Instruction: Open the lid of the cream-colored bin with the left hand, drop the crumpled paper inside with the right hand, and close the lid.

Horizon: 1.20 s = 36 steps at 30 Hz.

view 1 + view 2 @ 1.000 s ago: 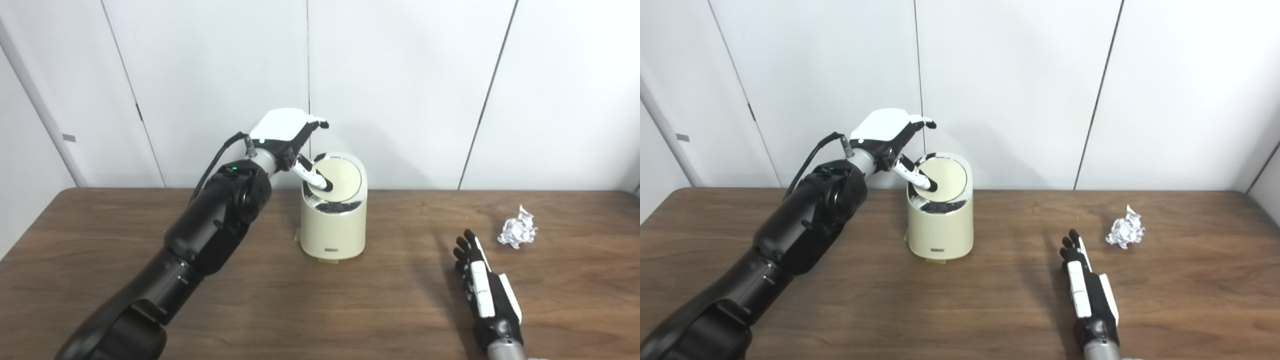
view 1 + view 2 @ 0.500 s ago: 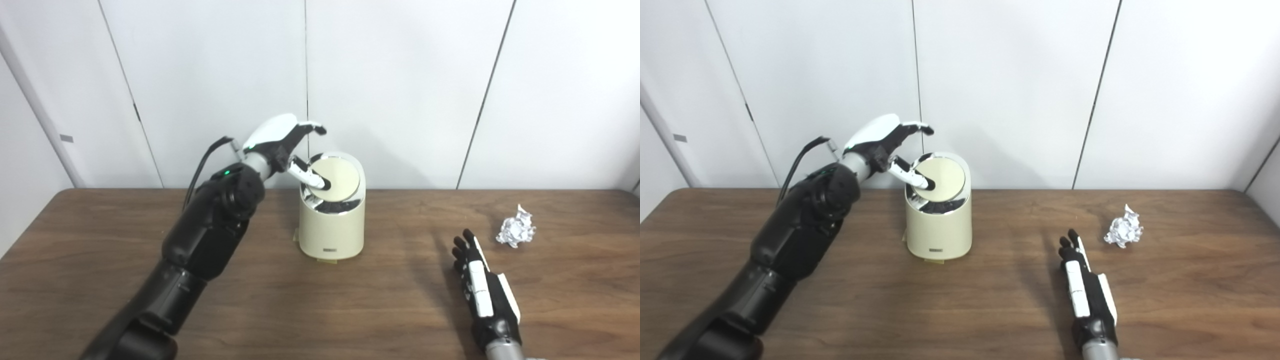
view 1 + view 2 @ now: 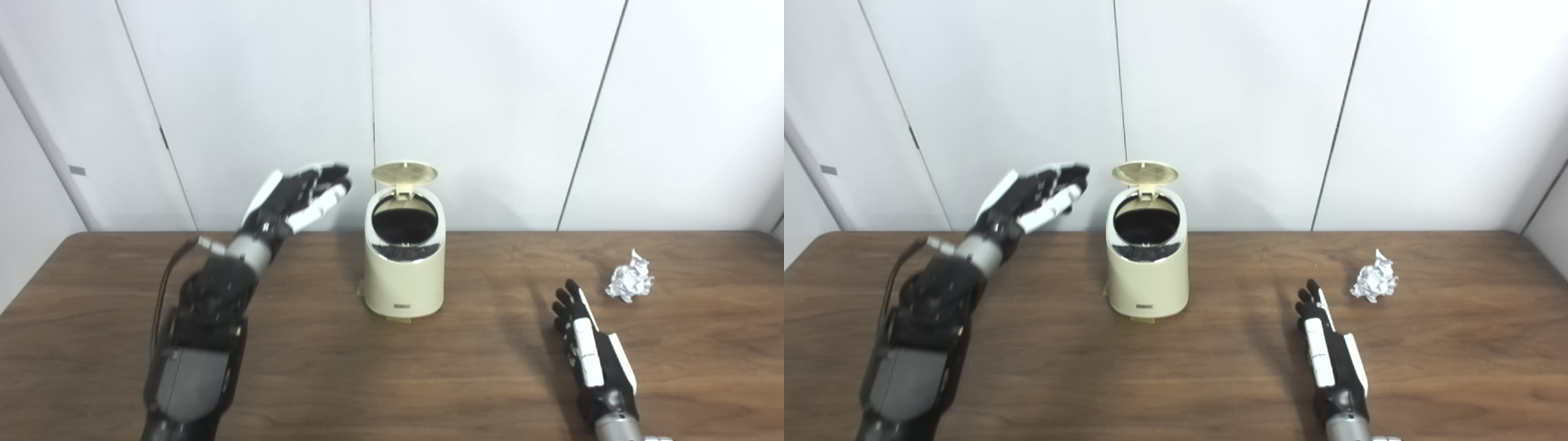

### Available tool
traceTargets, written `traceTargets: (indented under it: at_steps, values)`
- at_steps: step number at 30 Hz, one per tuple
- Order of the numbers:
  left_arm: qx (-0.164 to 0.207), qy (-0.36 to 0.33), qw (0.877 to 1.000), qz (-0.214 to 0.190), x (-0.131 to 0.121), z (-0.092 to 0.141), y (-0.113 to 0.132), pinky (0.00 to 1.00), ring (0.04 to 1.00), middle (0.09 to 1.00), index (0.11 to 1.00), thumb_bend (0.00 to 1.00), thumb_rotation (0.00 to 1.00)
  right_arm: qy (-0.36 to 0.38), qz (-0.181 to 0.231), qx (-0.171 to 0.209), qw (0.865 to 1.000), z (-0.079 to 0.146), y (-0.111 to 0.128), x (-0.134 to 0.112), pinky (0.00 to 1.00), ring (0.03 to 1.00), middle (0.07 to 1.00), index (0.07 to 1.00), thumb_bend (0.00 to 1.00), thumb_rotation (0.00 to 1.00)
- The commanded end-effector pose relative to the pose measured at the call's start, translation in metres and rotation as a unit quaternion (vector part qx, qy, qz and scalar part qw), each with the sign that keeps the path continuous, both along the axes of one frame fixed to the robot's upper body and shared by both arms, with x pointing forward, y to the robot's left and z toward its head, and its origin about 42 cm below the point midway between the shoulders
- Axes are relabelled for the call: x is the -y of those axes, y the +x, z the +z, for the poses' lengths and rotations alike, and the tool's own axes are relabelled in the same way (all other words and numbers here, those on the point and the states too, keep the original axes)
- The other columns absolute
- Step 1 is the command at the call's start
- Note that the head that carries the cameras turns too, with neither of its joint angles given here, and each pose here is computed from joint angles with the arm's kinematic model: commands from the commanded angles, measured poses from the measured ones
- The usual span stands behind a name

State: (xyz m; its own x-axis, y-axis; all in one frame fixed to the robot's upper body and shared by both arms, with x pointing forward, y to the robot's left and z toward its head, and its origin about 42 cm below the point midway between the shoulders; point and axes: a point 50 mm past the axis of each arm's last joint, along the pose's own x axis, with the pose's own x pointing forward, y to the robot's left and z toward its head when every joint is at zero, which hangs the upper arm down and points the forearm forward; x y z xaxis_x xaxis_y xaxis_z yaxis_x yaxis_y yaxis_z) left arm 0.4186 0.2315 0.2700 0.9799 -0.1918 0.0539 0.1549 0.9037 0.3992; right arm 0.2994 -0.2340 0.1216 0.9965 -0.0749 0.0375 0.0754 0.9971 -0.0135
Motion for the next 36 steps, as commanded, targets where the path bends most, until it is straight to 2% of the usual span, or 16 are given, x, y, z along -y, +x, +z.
traceTargets:
  at_steps: [1, 4, 7, 13, 18, 21, 24, 26, 28, 31, 33, 36]
  values:
    - [0.049, -0.004, 0.999, 0.012, -0.009, 0.020, -0.006, 0.83, 0.852, 0.866, 0.909, 0.37, 0.70, -0.001, 0.001, 0.030, 1.000, 0.017, 0.005, 0.000, 0.97, 0.959, 0.967, 1.000, 0.58, 1.00]
    - [0.058, -0.004, 0.998, 0.022, -0.018, 0.000, -0.021, 0.82, 0.853, 0.868, 0.922, 0.40, 0.62, -0.001, 0.003, 0.028, 1.000, 0.018, 0.004, 0.002, 0.98, 0.958, 0.964, 1.000, 0.58, 0.99]
    - [0.063, -0.006, 0.997, 0.037, -0.019, -0.014, -0.035, 0.82, 0.862, 0.868, 0.923, 0.37, 0.60, 0.002, 0.003, 0.027, 1.000, 0.018, 0.003, 0.004, 0.99, 0.960, 0.966, 1.000, 0.59, 0.98]
    - [0.049, -0.018, 0.997, 0.060, -0.017, -0.035, -0.051, 0.85, 0.889, 0.885, 0.931, 0.38, 0.66, 0.002, 0.003, 0.022, 1.000, 0.017, 0.003, 0.009, 0.99, 0.957, 0.965, 1.000, 0.58, 0.96]
    - [0.045, -0.012, 0.996, 0.080, -0.016, -0.053, -0.066, 0.81, 0.885, 0.894, 0.933, 0.38, 0.72, -0.010, 0.013, 0.026, 1.000, 0.024, 0.002, 0.010, 0.98, 0.961, 0.972, 0.996, 0.59, 0.96]
    - [0.045, -0.040, 0.993, 0.097, -0.017, -0.064, -0.078, 0.82, 0.880, 0.882, 0.912, 0.38, 0.74, -0.021, 0.019, 0.024, 0.999, 0.032, 0.001, 0.012, 0.97, 0.958, 0.972, 0.982, 0.59, 0.94]
    - [0.040, -0.080, 0.990, 0.108, -0.014, -0.076, -0.091, 0.86, 0.887, 0.881, 0.907, 0.37, 0.74, -0.041, 0.019, 0.034, 0.998, 0.045, 0.000, 0.014, 0.93, 0.938, 0.964, 0.969, 0.55, 0.80]
    - [0.040, -0.094, 0.989, 0.107, -0.013, -0.082, -0.097, 0.89, 0.887, 0.882, 0.912, 0.38, 0.74, -0.046, 0.013, 0.051, 0.998, 0.053, 0.003, 0.020, 0.87, 0.918, 0.946, 0.953, 0.59, 0.63]
    - [0.040, -0.111, 0.988, 0.104, -0.012, -0.087, -0.102, 0.87, 0.885, 0.883, 0.914, 0.38, 0.71, -0.078, 0.003, 0.062, 0.995, 0.061, 0.007, 0.031, 0.88, 0.921, 0.935, 0.937, 0.67, 0.50]
    - [0.040, -0.136, 0.985, 0.100, -0.013, -0.093, -0.106, 0.86, 0.895, 0.891, 0.923, 0.41, 0.65, -0.144, -0.020, 0.073, 0.987, 0.073, 0.015, 0.054, 0.92, 0.930, 0.932, 0.932, 0.73, 0.40]
    - [0.045, -0.146, 0.983, 0.098, -0.015, -0.095, -0.108, 0.86, 0.899, 0.892, 0.926, 0.48, 0.59, -0.168, -0.031, 0.079, 0.982, 0.085, 0.018, 0.063, 0.89, 0.917, 0.923, 0.922, 0.73, 0.32]
    - [0.048, -0.146, 0.983, 0.099, -0.019, -0.096, -0.108, 0.86, 0.898, 0.889, 0.925, 0.51, 0.59, -0.213, -0.039, 0.092, 0.972, 0.114, 0.017, 0.070, 0.86, 0.899, 0.910, 0.916, 0.74, 0.29]
